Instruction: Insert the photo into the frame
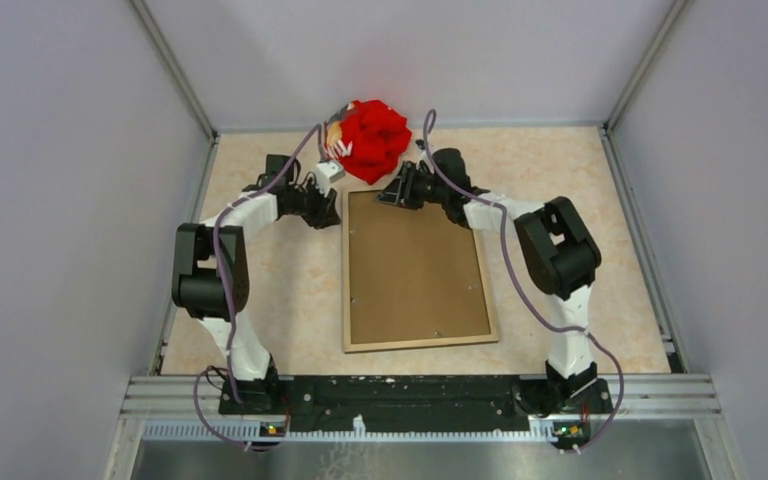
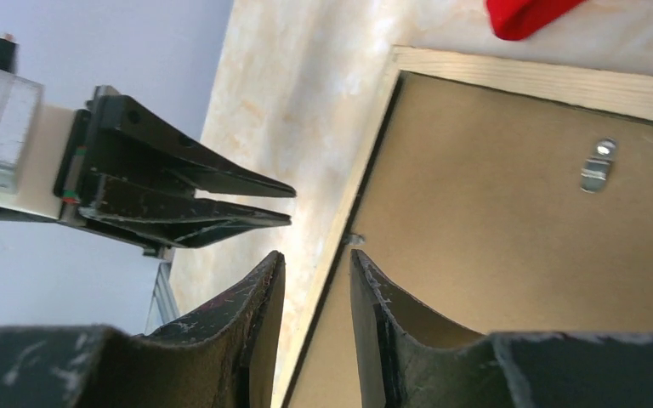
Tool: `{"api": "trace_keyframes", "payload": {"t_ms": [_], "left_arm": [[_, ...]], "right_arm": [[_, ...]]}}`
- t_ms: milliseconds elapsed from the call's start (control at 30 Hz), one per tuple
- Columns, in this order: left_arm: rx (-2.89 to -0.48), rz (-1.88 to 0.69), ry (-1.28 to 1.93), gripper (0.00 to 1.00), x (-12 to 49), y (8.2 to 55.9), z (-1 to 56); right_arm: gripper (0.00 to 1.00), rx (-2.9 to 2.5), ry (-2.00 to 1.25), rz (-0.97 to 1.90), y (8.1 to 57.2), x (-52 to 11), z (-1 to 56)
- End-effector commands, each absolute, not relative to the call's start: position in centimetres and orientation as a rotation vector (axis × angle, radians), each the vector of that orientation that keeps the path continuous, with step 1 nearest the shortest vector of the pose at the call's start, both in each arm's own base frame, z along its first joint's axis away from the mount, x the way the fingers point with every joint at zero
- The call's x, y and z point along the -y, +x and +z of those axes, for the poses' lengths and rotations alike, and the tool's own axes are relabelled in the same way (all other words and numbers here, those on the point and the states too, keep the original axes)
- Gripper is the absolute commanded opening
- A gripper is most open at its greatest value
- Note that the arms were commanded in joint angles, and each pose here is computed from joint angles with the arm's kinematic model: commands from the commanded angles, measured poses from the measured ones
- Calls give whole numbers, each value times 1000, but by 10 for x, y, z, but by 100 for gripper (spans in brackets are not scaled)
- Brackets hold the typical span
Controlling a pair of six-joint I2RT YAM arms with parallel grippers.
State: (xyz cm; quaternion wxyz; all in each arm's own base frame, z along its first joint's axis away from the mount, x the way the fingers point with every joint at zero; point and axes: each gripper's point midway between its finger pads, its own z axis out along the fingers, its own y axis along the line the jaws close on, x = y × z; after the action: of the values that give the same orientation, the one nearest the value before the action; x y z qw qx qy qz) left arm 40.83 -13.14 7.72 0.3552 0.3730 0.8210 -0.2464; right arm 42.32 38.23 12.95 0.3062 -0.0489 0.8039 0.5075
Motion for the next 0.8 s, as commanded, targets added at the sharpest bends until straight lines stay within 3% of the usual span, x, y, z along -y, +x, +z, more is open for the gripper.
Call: {"api": "trace_keyframes", "payload": {"t_ms": [0, 333, 767], "left_arm": [[-2121, -675, 938, 30, 138, 419, 74], [-2149, -697, 907, 45, 145, 432, 61], [-2176, -724, 908, 39, 147, 421, 44]], "right_arm": [[35, -2162, -141, 1249, 425, -375, 122], [38, -2252, -24, 1032, 452, -345, 78], [38, -2279, 8, 1022, 478, -343, 56]]}}
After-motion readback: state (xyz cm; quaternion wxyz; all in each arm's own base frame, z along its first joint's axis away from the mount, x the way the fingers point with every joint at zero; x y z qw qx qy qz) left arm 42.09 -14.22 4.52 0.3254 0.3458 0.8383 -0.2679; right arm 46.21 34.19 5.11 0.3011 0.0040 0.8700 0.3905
